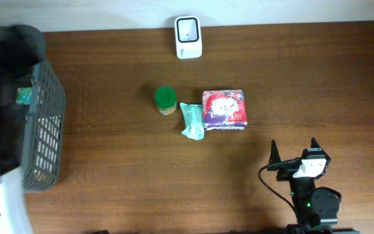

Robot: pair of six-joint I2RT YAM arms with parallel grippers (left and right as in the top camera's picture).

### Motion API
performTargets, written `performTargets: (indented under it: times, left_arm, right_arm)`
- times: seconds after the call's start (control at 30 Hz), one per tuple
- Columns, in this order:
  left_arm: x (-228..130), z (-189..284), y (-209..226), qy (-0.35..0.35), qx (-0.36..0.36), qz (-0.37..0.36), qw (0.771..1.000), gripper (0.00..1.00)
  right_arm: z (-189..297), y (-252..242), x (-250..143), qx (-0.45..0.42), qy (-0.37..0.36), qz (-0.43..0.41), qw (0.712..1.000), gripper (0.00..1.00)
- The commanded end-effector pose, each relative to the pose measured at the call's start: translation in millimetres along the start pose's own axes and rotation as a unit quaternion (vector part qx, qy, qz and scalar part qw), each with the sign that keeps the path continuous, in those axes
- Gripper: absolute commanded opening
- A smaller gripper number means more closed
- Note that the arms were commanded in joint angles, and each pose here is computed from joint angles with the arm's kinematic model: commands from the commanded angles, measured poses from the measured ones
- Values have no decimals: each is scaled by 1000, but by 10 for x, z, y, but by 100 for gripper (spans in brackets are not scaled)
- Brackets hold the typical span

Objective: Scan the item barcode
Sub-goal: 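Set the green-lidded jar on the table left of the wipes, then grasp the orange Kleenex pack in the basket with the left gripper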

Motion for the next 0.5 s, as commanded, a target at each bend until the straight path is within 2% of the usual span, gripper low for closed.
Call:
performTargets:
  times: [0.0, 0.07, 0.1, 0.17, 0.2, 0.27, 0.3, 0.33, 0.43, 0.47]
  left_arm:
    - [-134, -231, 894, 42, 142, 28, 989, 100]
    - [-433, -529, 1294, 110, 193, 42, 974, 99]
    - [-669, -704, 1460, 154, 214, 74, 962, 99]
    - [-1296, -1038, 1657, 246, 272, 198, 909, 99]
    - [-1462, -1151, 1674, 268, 279, 220, 895, 99]
    - [-1833, -1426, 1714, 324, 280, 220, 876, 99]
    - [-1934, -1494, 1733, 337, 283, 218, 871, 99]
    - [-2148, -1620, 1771, 358, 297, 234, 854, 99]
    - [-2530, -1820, 1873, 362, 353, 319, 802, 99]
    - [-2640, -1903, 1899, 362, 362, 333, 792, 99]
  right_arm:
    - [-1, 6, -26, 0, 3, -2, 1000, 99]
    - [-1, 6, -26, 0, 3, -2, 1000, 99]
    - [-1, 6, -26, 0, 3, -2, 1000, 99]
    - [-1, 6, -27, 0, 3, -2, 1000, 99]
    - [-1, 6, -26, 0, 3, -2, 1000, 99]
    - [-1, 6, -26, 0, 3, -2, 1000, 99]
    - [-1, 6, -26, 0, 3, -2, 1000, 99]
    - [-1, 6, -26, 0, 3, -2, 1000, 99]
    - [-1, 6, -26, 0, 3, -2, 1000, 99]
    - [-1, 6, -26, 0, 3, -2, 1000, 99]
Point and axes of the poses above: each gripper's point midway between its finger pads, its own z axis back along the fingers, its own y axis along the line the jaws close on, x = y × z, the point moved 4 cm from there along z, back along the fingers, and after that the axes turned 1 degree about z, right-handed, at the moved point
